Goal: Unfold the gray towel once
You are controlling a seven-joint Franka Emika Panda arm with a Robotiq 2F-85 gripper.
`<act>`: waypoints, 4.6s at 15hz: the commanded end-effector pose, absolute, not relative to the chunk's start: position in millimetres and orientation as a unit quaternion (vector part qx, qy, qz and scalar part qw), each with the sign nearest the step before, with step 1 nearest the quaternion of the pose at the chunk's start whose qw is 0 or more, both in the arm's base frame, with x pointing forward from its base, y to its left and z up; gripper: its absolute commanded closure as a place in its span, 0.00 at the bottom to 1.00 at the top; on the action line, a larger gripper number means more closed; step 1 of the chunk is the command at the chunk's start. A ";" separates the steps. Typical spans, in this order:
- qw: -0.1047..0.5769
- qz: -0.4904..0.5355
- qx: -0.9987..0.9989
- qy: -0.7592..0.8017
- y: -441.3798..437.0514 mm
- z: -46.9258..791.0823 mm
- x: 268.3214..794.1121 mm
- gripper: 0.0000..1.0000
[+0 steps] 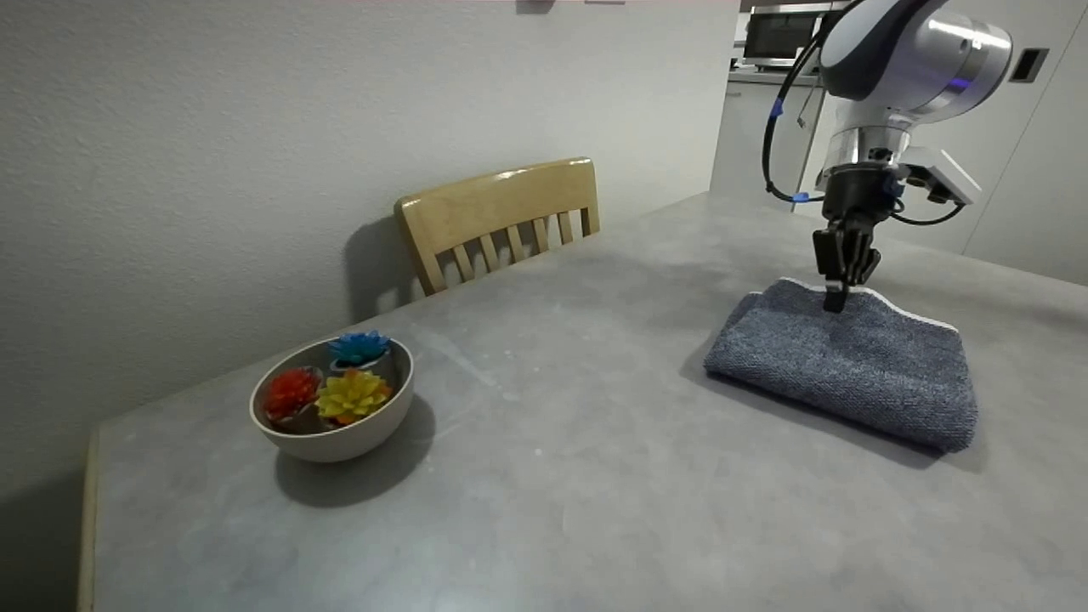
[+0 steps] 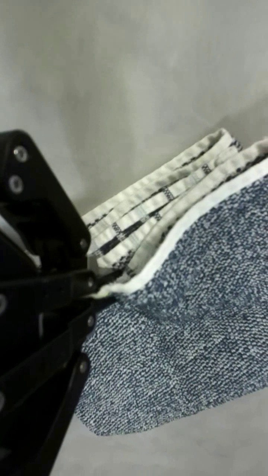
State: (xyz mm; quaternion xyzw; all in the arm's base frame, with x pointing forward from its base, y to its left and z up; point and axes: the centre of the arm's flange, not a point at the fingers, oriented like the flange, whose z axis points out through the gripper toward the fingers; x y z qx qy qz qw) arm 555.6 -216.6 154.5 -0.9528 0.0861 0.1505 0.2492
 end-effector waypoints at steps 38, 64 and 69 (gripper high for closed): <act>0.229 -0.104 -0.967 0.039 -32.4 237.8 467.2 0.99; 0.274 -0.032 -0.961 -0.014 132.6 129.1 531.4 0.99; 0.276 -0.081 -0.957 0.029 136.1 149.5 565.0 0.99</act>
